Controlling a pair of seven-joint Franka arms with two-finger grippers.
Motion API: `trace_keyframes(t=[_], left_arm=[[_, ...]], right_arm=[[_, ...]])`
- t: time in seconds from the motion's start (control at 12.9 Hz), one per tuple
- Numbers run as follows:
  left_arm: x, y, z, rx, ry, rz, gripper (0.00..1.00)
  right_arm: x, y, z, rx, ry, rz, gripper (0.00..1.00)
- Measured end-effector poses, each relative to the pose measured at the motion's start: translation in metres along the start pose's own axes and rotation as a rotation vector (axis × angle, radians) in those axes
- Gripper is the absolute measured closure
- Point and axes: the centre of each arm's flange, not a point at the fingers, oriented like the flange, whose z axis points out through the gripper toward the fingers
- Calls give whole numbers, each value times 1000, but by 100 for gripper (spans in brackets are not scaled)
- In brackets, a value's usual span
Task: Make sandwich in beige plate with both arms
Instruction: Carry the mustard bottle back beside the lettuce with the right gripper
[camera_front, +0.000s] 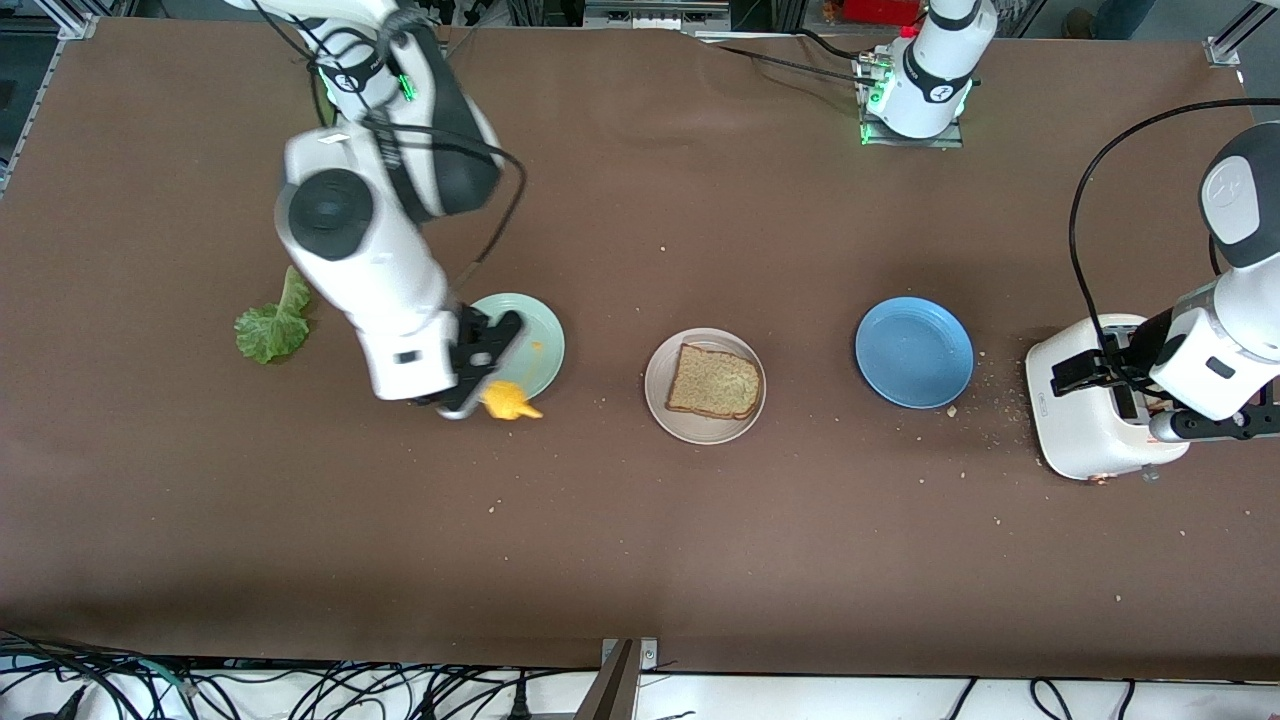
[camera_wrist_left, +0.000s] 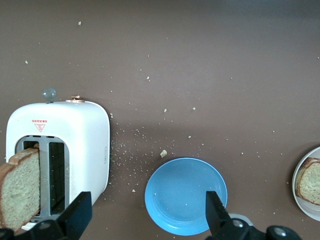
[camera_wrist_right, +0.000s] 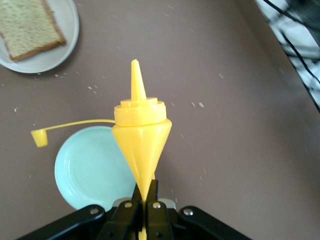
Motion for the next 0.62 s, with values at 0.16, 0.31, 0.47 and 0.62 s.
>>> trace_keyframes(t=[0.16,0.31,0.47,0.62], left_arm=[[0,0,0,0,0,-5,0],[0,0,0,0,0,-9,0],[0,1,0,0,0,-9,0],[0,1,0,0,-1,-9,0]], right_arm=[[-43,41,-24,2,-54,150,96],[-84,79,-36,1,-107,292,96],[-114,103,-43,3,-140,389,96],[-130,118,-48,43,-101,445,96]])
